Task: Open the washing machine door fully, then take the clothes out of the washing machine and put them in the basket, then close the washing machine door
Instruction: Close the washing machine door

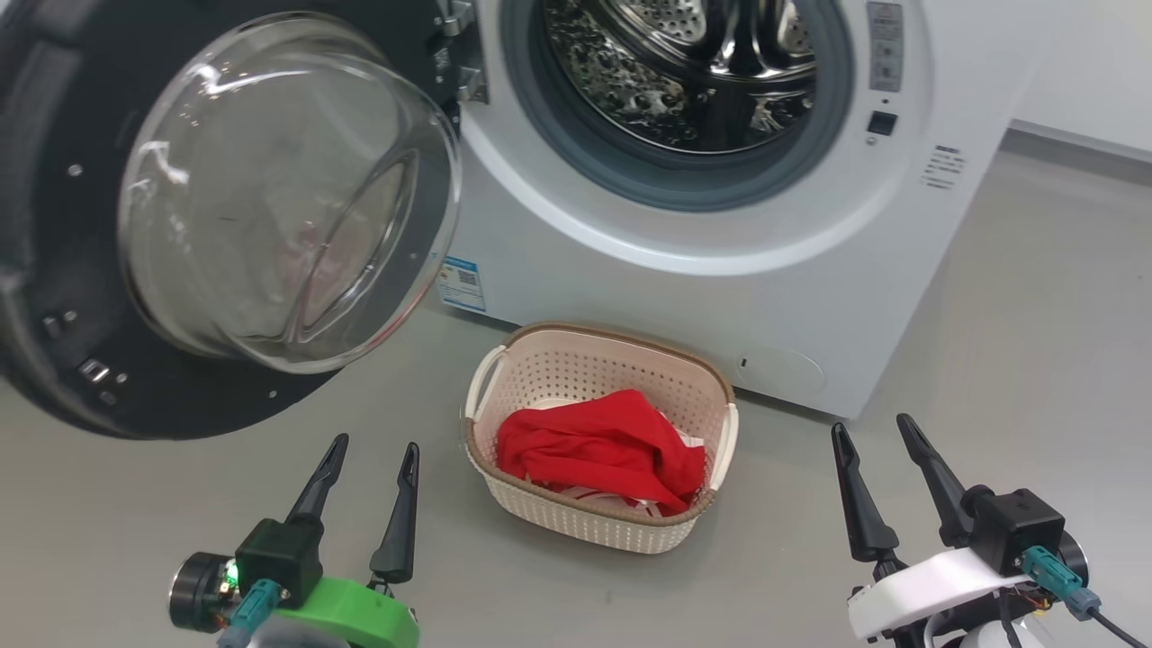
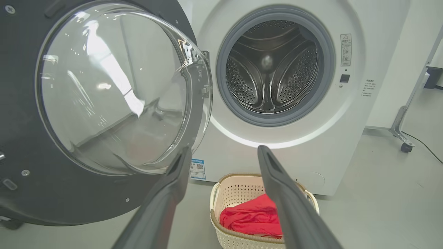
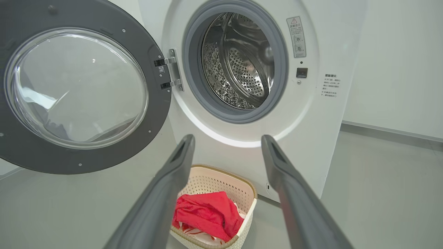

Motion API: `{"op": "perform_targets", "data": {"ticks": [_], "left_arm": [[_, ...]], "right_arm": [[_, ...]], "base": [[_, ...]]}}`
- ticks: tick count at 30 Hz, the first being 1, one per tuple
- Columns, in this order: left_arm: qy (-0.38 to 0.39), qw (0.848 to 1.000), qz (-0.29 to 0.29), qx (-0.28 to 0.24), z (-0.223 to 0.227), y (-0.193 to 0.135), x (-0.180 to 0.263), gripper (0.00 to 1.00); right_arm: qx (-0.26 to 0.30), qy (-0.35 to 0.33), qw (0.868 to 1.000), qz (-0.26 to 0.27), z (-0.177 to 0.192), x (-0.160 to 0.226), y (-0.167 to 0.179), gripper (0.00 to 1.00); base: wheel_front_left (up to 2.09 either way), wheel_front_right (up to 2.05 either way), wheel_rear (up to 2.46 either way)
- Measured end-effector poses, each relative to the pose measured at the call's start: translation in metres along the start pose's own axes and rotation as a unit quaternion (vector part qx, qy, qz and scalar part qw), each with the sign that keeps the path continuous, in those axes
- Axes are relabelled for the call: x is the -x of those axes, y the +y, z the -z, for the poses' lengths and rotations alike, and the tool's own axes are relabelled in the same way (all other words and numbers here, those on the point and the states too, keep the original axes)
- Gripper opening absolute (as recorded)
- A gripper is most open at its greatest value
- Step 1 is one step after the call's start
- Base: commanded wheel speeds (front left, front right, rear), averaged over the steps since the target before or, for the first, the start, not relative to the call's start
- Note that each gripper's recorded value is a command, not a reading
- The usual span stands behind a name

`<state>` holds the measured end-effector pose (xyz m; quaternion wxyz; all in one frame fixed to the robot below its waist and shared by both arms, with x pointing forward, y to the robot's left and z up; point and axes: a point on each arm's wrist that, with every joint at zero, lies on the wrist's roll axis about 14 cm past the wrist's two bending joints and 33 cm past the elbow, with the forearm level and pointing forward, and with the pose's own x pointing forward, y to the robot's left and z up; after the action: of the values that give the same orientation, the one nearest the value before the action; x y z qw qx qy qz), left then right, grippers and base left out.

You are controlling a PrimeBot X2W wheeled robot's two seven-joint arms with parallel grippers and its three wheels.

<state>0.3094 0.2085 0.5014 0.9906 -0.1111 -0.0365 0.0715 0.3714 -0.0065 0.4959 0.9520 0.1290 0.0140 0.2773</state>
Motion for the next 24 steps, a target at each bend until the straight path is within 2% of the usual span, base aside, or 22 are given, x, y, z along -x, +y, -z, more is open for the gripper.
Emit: {"op": "perform_targets", "data": {"ticks": [17, 24], "left_arm": [[-0.033, 0.996, -0.087, -0.006, -0.021, 0.051, 0.032, 1.00], [-0.034, 0.994, -0.108, -0.009, -0.022, 0.062, 0.039, 1.00]], "right_arm": [[-0.004, 0.018, 0.995, -0.093, 0.010, -0.017, 0.059, 1.00], [-0.011, 0.027, 0.994, -0.110, 0.017, -0.020, 0.067, 1.00]], "base": [[0.00, 0.00, 0.00], [0.00, 0.00, 0.00]]}}
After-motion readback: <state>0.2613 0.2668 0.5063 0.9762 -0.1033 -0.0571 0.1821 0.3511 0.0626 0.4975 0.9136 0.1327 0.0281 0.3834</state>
